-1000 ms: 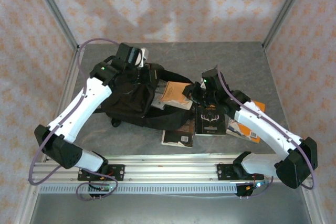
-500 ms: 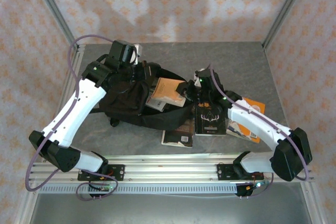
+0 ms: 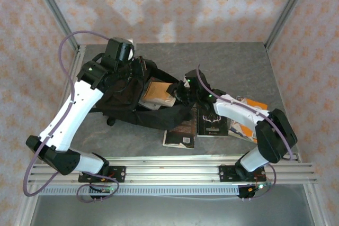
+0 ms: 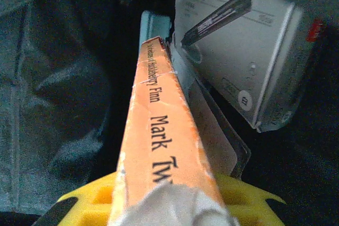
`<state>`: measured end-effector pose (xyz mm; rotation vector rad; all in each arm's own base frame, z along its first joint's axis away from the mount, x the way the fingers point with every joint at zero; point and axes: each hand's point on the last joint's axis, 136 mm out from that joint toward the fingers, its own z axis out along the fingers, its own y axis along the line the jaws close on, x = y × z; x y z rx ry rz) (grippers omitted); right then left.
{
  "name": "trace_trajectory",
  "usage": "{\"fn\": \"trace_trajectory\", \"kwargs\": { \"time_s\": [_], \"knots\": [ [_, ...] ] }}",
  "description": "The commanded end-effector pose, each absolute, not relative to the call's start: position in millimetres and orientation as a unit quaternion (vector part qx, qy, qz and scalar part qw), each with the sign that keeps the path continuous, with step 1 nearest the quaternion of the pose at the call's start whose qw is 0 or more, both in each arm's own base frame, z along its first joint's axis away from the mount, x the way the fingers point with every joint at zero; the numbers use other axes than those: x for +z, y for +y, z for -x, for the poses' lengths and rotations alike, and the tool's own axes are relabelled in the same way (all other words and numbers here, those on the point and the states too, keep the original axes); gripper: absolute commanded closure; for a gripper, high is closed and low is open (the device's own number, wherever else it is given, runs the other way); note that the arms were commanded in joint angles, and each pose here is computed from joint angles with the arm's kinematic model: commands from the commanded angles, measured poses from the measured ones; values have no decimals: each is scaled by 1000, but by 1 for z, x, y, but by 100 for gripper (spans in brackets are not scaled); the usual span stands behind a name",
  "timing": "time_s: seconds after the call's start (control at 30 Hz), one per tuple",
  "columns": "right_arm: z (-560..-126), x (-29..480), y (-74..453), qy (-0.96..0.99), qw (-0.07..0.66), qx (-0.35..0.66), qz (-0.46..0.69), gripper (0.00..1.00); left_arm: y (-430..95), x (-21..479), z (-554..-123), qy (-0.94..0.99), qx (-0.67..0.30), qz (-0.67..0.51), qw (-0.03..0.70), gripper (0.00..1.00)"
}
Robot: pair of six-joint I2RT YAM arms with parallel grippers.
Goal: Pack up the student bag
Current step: Place the book in the student bag.
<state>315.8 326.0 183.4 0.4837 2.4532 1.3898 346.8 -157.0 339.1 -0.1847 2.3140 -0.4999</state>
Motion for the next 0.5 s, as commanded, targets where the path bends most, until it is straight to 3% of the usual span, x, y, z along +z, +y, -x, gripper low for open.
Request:
{"fn": "trace_trajectory", "kwargs": {
  "time_s": [0.0,0.47],
  "knots": [
    [-322,223,357,817,153,541,-126,100,-150,407,-352,853,-225,77,464,100],
    [-355,214,471,772,96,616,-122,100,-175,409,-368,849,-269,62,451,100]
  ]
}}
